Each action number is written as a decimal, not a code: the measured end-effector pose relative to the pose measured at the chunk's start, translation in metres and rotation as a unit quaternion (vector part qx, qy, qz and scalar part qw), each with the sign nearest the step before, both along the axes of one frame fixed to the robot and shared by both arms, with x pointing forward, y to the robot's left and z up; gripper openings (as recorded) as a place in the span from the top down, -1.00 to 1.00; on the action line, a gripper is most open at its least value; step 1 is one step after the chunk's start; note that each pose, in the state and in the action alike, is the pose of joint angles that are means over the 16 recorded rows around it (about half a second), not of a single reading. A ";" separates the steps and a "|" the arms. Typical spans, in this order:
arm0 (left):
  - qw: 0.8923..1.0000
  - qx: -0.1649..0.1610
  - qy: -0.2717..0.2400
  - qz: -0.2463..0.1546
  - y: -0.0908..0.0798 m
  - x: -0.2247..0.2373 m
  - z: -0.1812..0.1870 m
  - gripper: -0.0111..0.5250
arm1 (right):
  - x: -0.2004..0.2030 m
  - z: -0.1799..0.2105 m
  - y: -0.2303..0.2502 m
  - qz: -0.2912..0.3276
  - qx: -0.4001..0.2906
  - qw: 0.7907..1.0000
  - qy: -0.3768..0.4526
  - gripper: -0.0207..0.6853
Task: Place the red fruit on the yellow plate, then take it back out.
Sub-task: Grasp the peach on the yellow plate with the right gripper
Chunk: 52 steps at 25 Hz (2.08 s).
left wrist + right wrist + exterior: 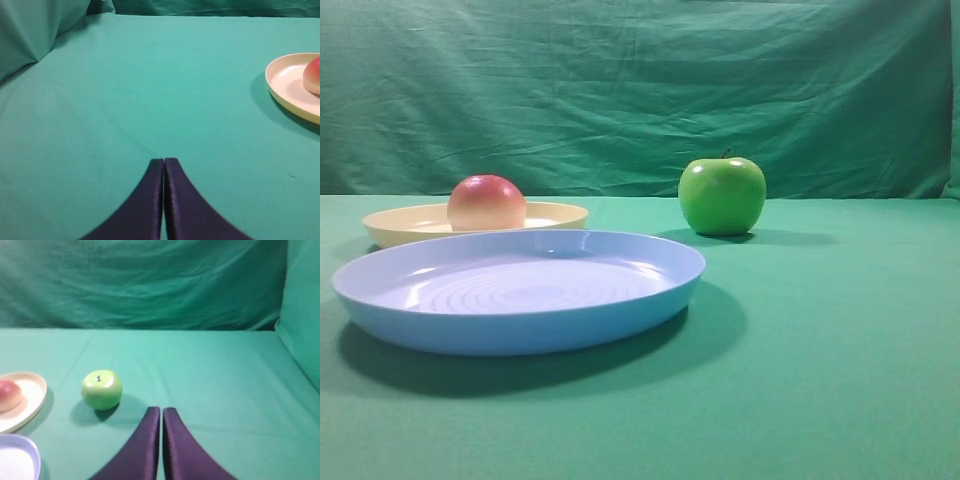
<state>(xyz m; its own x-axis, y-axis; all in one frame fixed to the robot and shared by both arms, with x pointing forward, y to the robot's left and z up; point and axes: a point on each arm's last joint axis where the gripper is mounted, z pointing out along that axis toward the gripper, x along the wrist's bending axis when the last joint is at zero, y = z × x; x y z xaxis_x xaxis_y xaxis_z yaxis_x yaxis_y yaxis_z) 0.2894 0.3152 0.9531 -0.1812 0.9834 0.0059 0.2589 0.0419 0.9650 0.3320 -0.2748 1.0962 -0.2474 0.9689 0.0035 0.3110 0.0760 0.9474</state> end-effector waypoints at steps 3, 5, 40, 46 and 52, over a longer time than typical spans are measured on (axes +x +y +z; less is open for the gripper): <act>1.000 0.000 0.000 0.000 0.000 0.000 0.000 0.96 | 0.018 0.013 0.013 0.041 -0.021 0.998 0.043 0.94; 1.000 0.000 0.000 0.000 0.000 0.000 0.000 0.96 | 0.031 0.018 0.024 0.067 -0.035 0.995 0.070 0.94; 1.000 0.000 0.000 0.000 0.000 0.000 0.000 0.96 | 0.213 -0.009 0.186 0.266 -0.071 0.940 0.201 0.94; 1.000 0.000 0.000 0.000 0.000 0.000 0.000 0.96 | 0.248 -0.020 0.241 0.333 -0.120 0.920 0.166 0.89; 1.000 0.000 0.000 0.000 0.000 0.000 0.000 0.96 | 0.272 -0.050 0.291 0.373 -0.151 0.906 0.135 0.49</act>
